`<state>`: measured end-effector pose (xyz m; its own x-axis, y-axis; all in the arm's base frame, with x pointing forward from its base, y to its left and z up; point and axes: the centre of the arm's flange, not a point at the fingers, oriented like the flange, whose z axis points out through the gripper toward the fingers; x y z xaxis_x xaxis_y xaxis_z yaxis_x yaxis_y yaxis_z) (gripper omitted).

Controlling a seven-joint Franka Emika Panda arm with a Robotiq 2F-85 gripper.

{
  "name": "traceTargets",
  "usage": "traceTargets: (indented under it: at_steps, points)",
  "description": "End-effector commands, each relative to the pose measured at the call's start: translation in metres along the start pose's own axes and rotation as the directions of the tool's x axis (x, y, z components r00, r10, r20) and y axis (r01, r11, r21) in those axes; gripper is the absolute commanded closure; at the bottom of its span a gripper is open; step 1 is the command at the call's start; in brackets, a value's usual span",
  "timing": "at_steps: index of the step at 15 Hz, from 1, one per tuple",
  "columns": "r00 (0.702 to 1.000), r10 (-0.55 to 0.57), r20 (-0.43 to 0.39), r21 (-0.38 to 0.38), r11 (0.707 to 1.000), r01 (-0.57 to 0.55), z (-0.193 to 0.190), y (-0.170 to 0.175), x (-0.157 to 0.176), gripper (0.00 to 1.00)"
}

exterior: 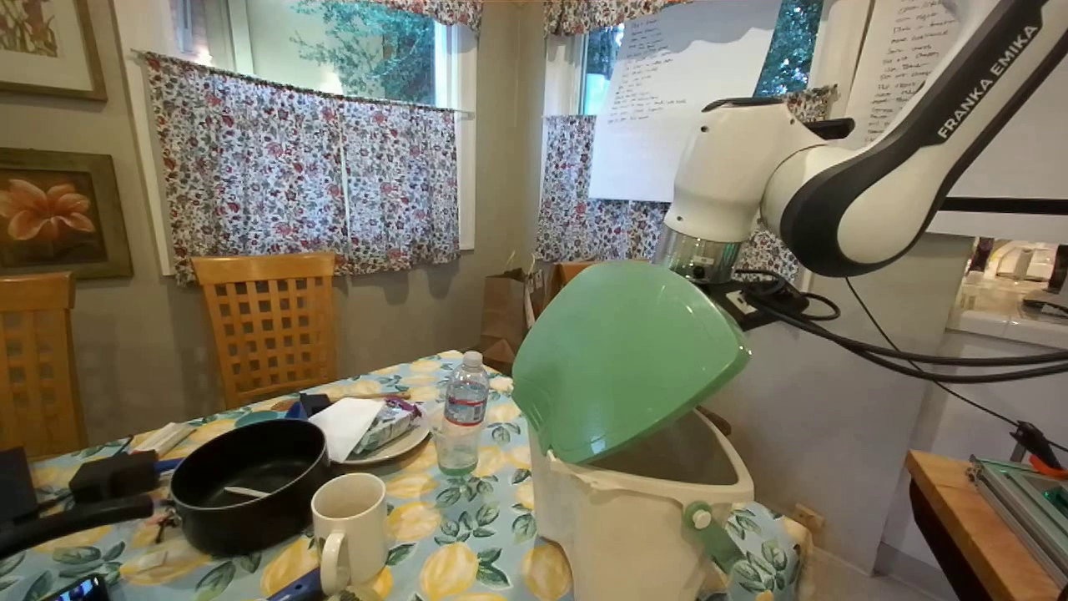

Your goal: Open the trash can and rotate it 90 degrees counterclockwise

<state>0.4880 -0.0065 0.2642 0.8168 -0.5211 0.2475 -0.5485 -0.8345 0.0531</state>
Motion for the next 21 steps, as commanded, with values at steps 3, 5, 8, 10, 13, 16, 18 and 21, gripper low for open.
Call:
traceTargets:
  at_steps: [3,5,8,10,13,16,18,21]
  points:
    - [0.999,-0.043,-0.007,-0.006,0.999,0.043,0.011,0.011,0.018,0.56]
    - [0.999,-0.041,-0.029,0.008,0.999,0.041,0.005,0.013,0.016,0.44]
    - [0.998,-0.038,-0.052,0.038,0.998,0.04,-0.001,0.014,0.01,0.23]
    - [0.997,-0.048,-0.067,0.057,0.997,0.052,-0.006,0.013,0.004,0.09]
    - [0.993,-0.065,-0.098,0.079,0.994,0.073,-0.018,0.014,-0.006,0.0]
    - [0.987,-0.097,-0.131,0.089,0.99,0.109,-0.033,0.014,-0.012,0.0]
    - [0.983,-0.111,-0.145,0.093,0.988,0.126,-0.043,0.015,-0.012,0.0]
    - [0.98,-0.106,-0.169,0.105,0.987,0.124,-0.058,0.014,-0.007,0.0]
